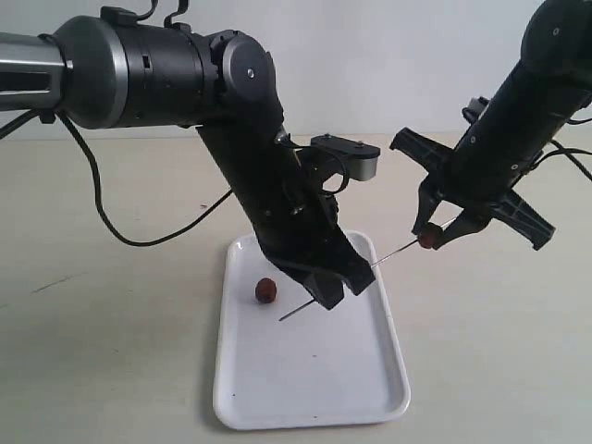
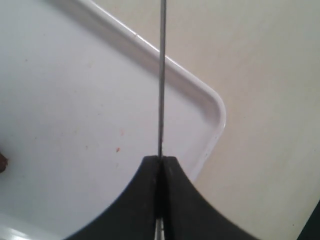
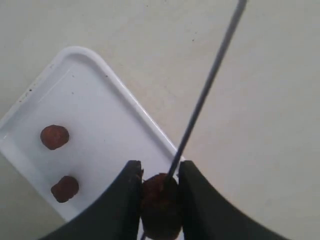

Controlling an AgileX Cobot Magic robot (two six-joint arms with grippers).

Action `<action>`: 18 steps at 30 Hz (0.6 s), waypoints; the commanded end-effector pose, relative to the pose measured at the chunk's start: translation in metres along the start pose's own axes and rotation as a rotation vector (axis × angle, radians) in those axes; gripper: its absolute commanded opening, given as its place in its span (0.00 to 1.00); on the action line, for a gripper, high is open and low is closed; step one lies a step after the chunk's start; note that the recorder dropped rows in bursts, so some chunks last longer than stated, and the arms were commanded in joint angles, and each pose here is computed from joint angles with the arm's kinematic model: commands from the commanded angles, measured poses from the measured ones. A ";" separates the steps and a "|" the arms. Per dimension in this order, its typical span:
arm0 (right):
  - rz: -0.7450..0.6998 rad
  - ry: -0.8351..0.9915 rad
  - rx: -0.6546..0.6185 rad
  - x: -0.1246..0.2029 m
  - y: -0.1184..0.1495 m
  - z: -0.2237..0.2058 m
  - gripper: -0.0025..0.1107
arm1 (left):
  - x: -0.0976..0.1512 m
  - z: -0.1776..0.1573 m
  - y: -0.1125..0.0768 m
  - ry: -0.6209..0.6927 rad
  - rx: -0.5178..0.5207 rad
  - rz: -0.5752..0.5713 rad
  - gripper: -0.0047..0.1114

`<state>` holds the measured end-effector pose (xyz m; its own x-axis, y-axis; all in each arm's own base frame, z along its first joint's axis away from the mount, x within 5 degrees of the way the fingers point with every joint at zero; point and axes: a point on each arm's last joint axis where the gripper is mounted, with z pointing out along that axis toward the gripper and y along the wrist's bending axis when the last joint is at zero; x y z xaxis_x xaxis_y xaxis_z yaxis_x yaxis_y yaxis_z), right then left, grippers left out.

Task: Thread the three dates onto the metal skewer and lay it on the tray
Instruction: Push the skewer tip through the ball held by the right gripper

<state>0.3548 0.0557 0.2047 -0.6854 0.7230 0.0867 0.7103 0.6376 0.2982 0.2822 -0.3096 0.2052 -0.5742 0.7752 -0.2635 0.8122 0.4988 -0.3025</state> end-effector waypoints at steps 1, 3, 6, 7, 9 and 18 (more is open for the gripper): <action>-0.154 -0.018 -0.020 0.000 0.002 -0.003 0.25 | -0.002 0.000 -0.001 -0.011 0.000 0.021 0.04; -0.223 -0.022 -0.024 0.000 0.002 -0.003 0.25 | -0.002 0.000 -0.001 -0.011 0.000 0.026 0.04; -0.250 -0.020 -0.022 0.000 0.002 -0.003 0.25 | -0.002 0.000 -0.001 -0.011 0.000 0.033 0.04; -0.250 -0.024 -0.025 0.000 0.002 -0.003 0.25 | -0.002 0.000 -0.001 -0.013 -0.001 0.033 0.04; -0.249 -0.032 -0.031 -0.001 0.003 -0.003 0.25 | -0.002 0.000 -0.001 -0.013 -0.001 0.033 0.04; -0.175 -0.002 -0.076 0.002 0.007 -0.004 0.27 | -0.003 0.000 -0.001 -0.019 -0.002 0.036 0.04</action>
<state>0.3574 0.0581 0.2059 -0.8085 0.5881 0.0212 0.5576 0.7541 0.3470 0.2828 -0.3098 0.2045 -0.5561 0.7850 -0.2729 0.8253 0.4826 -0.2932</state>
